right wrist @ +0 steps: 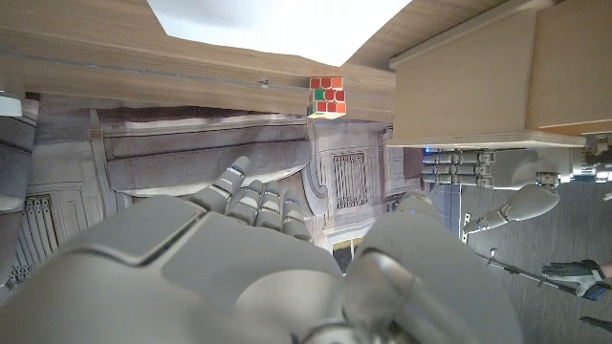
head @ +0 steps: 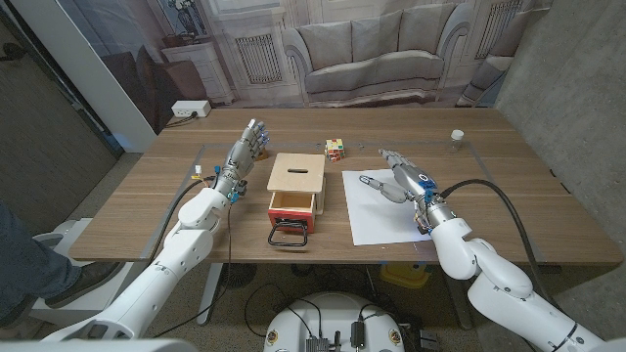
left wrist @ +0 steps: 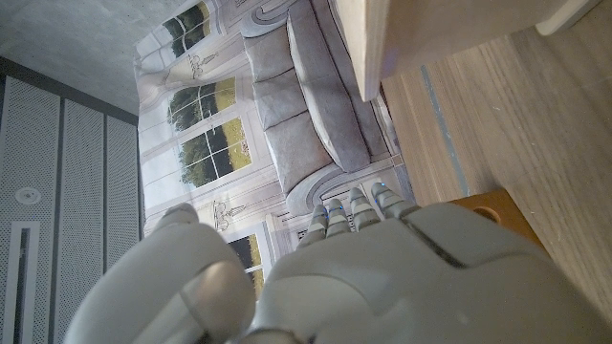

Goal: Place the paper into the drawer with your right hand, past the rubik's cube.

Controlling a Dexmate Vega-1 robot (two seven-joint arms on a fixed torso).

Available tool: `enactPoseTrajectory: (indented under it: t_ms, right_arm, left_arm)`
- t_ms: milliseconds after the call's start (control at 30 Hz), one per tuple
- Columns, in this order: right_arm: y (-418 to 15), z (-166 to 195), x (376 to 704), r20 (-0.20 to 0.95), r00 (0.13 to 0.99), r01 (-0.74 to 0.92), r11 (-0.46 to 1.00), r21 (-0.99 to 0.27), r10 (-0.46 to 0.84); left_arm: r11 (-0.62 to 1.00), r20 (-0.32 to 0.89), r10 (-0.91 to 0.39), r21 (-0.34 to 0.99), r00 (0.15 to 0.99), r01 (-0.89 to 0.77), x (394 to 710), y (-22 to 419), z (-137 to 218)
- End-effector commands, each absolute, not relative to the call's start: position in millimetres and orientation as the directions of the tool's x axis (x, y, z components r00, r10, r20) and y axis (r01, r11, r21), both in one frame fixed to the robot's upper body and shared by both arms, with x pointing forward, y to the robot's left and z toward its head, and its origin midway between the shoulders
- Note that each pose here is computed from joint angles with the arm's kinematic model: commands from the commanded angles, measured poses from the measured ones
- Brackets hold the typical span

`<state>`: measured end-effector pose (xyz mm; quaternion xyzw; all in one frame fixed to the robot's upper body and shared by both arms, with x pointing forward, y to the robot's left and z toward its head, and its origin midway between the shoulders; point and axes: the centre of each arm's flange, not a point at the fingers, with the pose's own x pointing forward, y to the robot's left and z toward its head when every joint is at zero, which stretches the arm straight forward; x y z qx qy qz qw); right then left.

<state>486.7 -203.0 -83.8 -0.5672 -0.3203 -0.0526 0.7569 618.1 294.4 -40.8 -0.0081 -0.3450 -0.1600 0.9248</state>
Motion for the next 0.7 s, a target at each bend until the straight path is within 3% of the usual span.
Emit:
enactPoseTrajectory:
  t_ms: [33,700]
  right_arm:
    - [-200.2,-86.3,490.6,0.503,0.814,0.421,0.302,-0.855,0.290]
    - [-197.8,-90.1,490.7,0.446,0.848,0.392,0.229,-0.891,0.286]
  left_arm:
    - [0.952,0.643,-0.282,0.091,0.712,0.294,615.0,295.9,-41.5]
    - [0.953,0.650,-0.276,0.087,0.708,0.291,609.3,296.9,-43.6]
